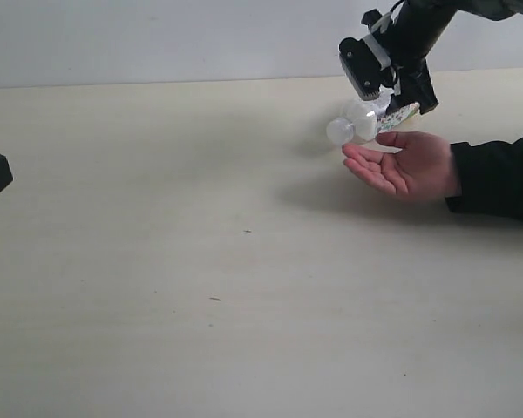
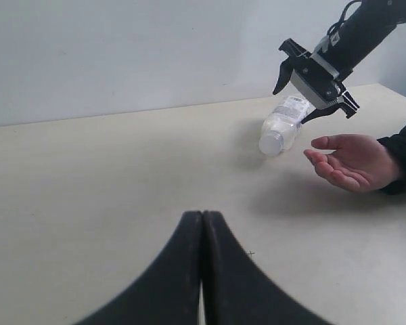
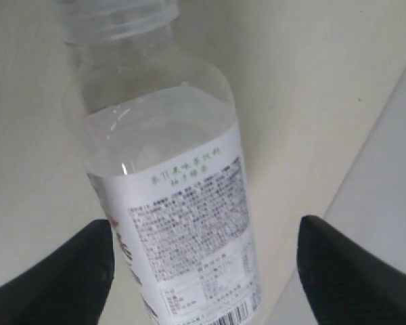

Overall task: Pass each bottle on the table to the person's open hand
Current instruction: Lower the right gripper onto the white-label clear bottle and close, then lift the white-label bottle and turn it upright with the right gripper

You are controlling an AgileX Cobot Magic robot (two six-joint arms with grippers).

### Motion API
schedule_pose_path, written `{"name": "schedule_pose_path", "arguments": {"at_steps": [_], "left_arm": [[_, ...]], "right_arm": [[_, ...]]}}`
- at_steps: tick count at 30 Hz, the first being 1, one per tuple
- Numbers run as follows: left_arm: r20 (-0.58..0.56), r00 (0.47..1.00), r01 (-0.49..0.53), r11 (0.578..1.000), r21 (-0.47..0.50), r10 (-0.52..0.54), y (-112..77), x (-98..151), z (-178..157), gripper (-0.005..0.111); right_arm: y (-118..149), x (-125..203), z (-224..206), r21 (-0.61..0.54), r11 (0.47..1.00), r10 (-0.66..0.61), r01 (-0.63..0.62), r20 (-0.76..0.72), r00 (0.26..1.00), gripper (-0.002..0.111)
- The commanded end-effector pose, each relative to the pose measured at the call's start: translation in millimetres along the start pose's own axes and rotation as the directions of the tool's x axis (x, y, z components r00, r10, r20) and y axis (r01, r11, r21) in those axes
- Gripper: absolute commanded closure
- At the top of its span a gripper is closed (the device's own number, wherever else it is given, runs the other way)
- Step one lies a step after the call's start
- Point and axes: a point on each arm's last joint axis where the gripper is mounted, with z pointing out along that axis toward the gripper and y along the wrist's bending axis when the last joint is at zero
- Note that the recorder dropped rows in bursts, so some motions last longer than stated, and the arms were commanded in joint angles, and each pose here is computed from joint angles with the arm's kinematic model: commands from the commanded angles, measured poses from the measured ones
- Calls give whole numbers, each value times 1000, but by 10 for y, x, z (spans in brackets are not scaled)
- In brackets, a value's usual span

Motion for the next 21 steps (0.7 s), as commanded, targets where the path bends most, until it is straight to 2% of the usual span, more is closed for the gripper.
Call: {"name": "schedule_pose_path", "arguments": {"at_steps": [1, 21], "left_arm": [[4, 1000, -2, 1000, -4, 2, 8, 2, -9, 107], [4, 1000, -2, 1000, -4, 2, 8, 2, -9, 107]], "right_arm": [[15, 13, 79, -3, 1000, -1, 1, -9, 1000, 36], [143, 10, 457, -41, 998, -44, 42, -42, 998, 36]]}}
